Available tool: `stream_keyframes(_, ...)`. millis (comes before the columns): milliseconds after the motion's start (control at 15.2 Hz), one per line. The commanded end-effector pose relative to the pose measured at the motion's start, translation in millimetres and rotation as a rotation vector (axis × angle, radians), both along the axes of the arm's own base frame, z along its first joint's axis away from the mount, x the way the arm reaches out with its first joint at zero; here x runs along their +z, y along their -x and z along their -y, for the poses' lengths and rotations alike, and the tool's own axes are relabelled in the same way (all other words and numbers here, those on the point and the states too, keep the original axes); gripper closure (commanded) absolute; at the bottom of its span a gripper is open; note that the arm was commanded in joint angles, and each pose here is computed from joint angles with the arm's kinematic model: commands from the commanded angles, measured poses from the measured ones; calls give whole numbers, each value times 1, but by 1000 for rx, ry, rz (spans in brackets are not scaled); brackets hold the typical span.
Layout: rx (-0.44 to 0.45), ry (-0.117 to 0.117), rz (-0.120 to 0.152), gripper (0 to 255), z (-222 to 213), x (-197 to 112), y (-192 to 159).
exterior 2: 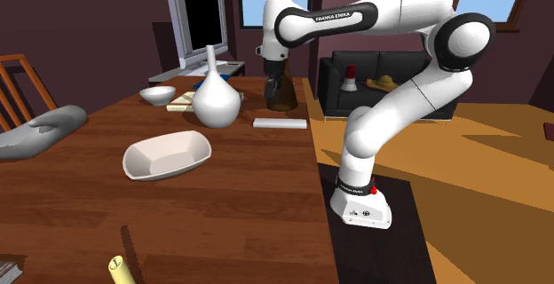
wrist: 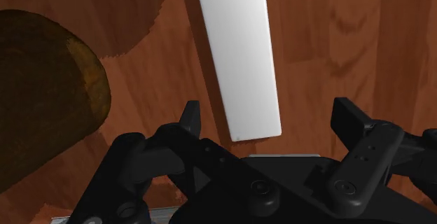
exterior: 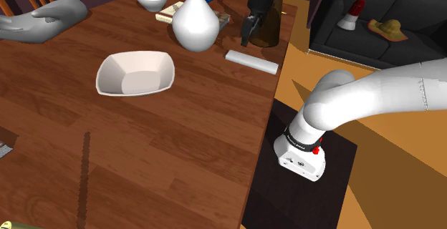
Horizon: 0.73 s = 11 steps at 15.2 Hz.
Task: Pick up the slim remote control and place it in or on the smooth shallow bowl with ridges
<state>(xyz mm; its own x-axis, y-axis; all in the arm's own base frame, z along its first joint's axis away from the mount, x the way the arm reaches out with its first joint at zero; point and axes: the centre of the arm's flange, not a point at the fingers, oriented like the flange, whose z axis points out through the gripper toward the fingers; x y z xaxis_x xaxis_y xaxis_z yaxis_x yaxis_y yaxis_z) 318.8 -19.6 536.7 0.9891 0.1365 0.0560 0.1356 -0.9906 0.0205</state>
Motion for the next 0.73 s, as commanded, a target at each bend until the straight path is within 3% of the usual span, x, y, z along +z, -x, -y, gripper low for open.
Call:
stream_keyframes(0, -9, -17, -31, 0, 11, -24, 4)
stream_keyframes(132, -19, -33, -61, 0, 23, -47, 8)
stream_keyframes(660, -19, -33, -62, 0, 22, -88, 8)
